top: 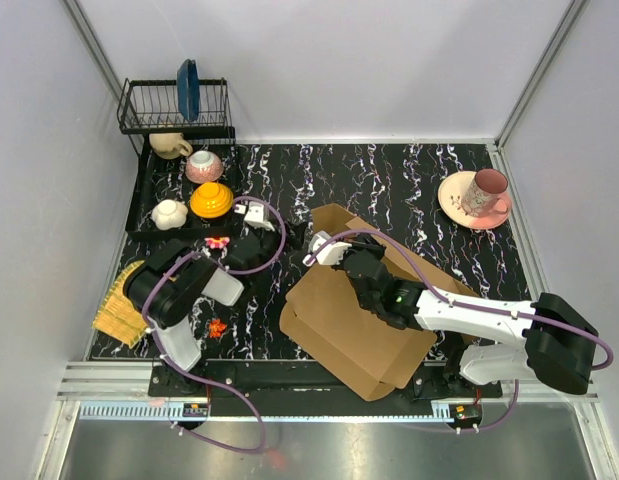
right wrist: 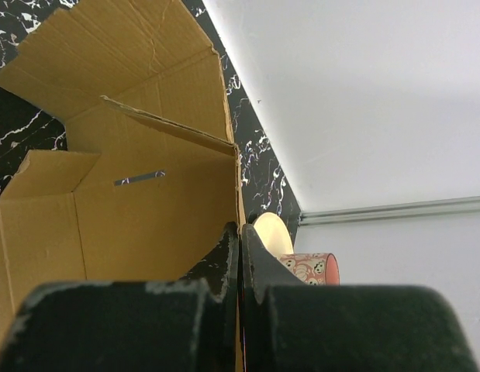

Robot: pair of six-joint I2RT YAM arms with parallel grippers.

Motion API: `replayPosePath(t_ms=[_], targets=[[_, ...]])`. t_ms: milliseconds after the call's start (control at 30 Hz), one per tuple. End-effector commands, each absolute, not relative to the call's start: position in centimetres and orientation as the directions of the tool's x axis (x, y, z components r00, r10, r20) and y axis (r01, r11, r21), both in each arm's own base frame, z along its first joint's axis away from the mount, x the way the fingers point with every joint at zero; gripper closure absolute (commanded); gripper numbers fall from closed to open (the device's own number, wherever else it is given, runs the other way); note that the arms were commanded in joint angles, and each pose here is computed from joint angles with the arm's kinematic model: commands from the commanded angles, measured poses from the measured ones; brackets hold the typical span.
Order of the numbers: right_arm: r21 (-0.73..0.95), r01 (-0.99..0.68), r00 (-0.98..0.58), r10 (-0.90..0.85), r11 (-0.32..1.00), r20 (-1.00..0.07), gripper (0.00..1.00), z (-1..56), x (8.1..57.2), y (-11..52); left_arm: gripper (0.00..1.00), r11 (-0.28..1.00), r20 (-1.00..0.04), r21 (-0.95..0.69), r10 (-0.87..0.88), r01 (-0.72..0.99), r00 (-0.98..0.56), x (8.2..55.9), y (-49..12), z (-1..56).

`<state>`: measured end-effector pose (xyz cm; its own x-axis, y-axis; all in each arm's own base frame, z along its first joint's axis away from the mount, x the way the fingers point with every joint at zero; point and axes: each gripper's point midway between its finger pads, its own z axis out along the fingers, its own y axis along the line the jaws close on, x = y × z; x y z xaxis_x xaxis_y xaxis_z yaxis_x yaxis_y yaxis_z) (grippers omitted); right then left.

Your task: Fold the paper box

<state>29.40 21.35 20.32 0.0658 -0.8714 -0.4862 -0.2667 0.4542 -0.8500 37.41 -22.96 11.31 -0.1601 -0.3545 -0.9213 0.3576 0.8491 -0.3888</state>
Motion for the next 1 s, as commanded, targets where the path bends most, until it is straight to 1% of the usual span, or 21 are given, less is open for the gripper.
replayPosePath(t_ms=[0,267,367,500,833,967], targets=[[-0.818,-0.291,0.061,-0.844,0.496,-0.534,1.00,20.3,29.4,21.5,0.19,0.660,-0.868,-0.354,-0.495,0.662,0.030,36.6,-26.9,20.5],[-0.814,-0.297,0.055,-0.842,0.500,-0.537,1.00,20.0,29.7,21.7,0.19,0.569,-0.881,-0.297,-0.473,0.766,0.010,35.7,-29.4,20.6],[-0.815,-0.292,0.054,-0.842,0.501,-0.537,1.00,20.2,29.7,21.5,0.19,0.574,-0.879,-0.307,-0.477,0.759,0.005,35.7,-28.7,20.5],[-0.811,-0.287,0.055,-0.836,0.511,-0.546,1.00,20.5,29.8,21.4,0.19,0.604,-0.871,-0.309,-0.489,0.734,0.036,35.6,-26.0,21.7],[-0.801,-0.300,0.057,-0.828,0.519,-0.558,1.00,20.2,29.9,21.8,0.18,0.540,-0.879,-0.271,-0.477,0.797,0.025,33.5,-26.6,23.0],[-0.799,-0.296,0.056,-0.826,0.523,-0.561,1.00,20.4,30.0,21.9,0.19,0.533,-0.883,-0.274,-0.470,0.801,0.010,34.3,-27.4,22.4]])
